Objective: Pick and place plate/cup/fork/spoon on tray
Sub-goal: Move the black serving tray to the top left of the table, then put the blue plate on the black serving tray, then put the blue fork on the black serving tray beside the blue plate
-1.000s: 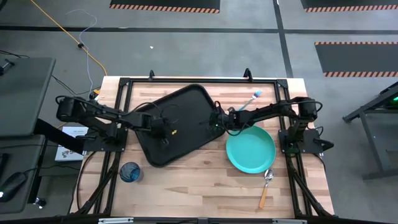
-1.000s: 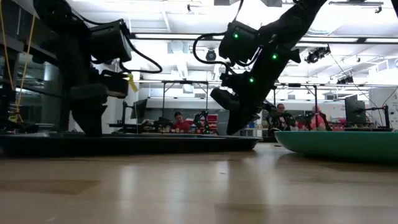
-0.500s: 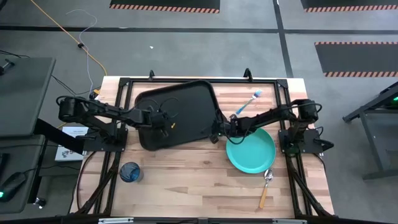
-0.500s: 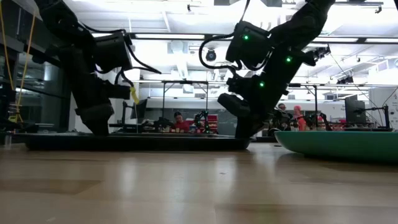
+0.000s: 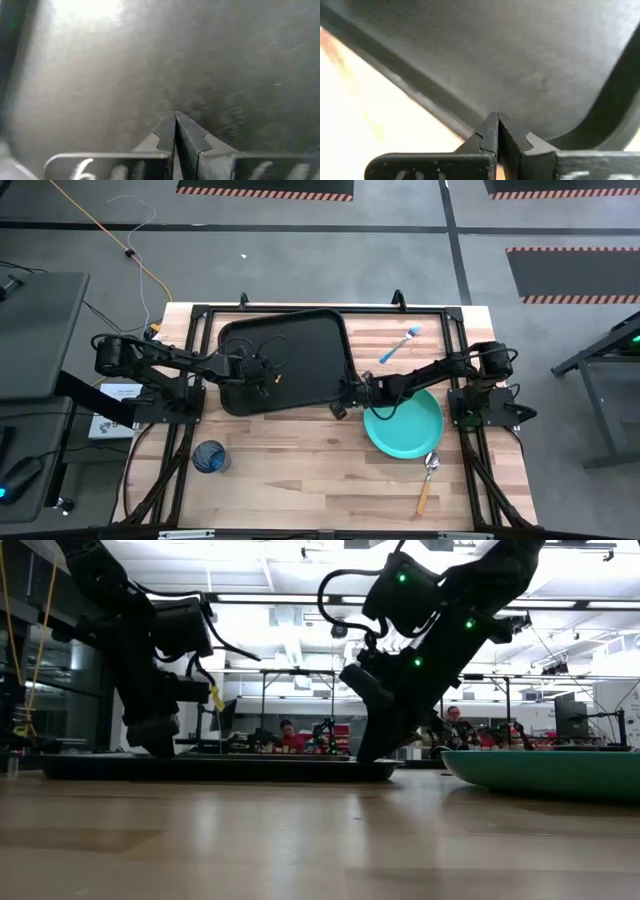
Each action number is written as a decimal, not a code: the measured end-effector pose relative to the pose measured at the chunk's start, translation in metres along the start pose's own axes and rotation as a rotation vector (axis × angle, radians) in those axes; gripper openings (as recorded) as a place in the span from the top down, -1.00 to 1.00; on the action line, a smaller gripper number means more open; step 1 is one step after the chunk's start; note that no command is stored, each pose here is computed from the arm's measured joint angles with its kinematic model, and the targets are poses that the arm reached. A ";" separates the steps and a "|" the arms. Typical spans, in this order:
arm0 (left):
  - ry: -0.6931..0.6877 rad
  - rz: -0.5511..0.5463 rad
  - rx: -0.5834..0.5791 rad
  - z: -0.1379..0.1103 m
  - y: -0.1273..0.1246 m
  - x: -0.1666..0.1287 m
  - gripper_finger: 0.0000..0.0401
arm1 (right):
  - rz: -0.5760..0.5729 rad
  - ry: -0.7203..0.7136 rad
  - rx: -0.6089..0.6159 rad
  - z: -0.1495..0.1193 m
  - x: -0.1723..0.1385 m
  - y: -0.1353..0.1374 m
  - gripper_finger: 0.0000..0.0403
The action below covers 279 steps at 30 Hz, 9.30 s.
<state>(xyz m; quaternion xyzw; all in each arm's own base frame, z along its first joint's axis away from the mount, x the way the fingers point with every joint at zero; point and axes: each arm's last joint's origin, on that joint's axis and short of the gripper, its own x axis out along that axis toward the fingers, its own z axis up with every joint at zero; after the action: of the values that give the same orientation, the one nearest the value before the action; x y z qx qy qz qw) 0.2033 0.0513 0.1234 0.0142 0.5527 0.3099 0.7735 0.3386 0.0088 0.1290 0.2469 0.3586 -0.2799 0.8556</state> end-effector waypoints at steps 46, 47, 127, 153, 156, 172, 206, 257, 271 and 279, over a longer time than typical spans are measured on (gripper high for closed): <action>0.148 -0.179 0.068 -0.016 -0.021 -0.026 1.00 | -0.006 0.033 -0.023 -0.006 -0.002 0.002 1.00; 0.146 -0.172 0.076 -0.017 -0.021 -0.026 1.00 | -0.001 0.026 -0.030 -0.006 -0.002 0.003 1.00; -0.848 -0.661 0.204 -0.002 -0.011 -0.138 1.00 | -0.298 0.398 0.022 -0.049 -0.109 -0.124 -0.25; -0.840 -0.658 0.209 -0.002 -0.011 -0.137 1.00 | -0.082 0.385 0.068 -0.027 -0.135 -0.106 0.97; -0.841 -0.658 0.208 -0.002 -0.011 -0.137 1.00 | 0.010 0.354 0.038 -0.013 -0.153 -0.093 0.99; -1.096 -0.724 0.206 0.001 -0.009 -0.165 1.00 | 0.079 -0.159 0.103 0.052 -0.114 -0.058 1.00; -1.266 -0.815 0.236 -0.018 -0.010 -0.198 1.00 | 0.007 -0.186 0.206 0.151 0.052 -0.061 0.92; -1.200 -0.807 0.214 -0.019 -0.012 -0.193 1.00 | -0.746 -0.179 0.427 0.023 -0.052 -0.122 -0.14; -1.221 -0.798 0.222 -0.019 -0.011 -0.194 1.00 | -0.751 -0.420 0.718 0.001 -0.020 -0.158 -0.14; -1.220 -0.797 0.222 -0.019 -0.011 -0.194 1.00 | -0.803 -0.392 0.736 -0.002 -0.002 -0.169 -0.13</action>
<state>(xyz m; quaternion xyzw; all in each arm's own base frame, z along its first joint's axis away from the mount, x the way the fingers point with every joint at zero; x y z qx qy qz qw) 0.1541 -0.0599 0.2763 0.0603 0.0158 -0.1156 0.9913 0.2253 -0.1110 0.0920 0.3163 0.1379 -0.7295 0.5905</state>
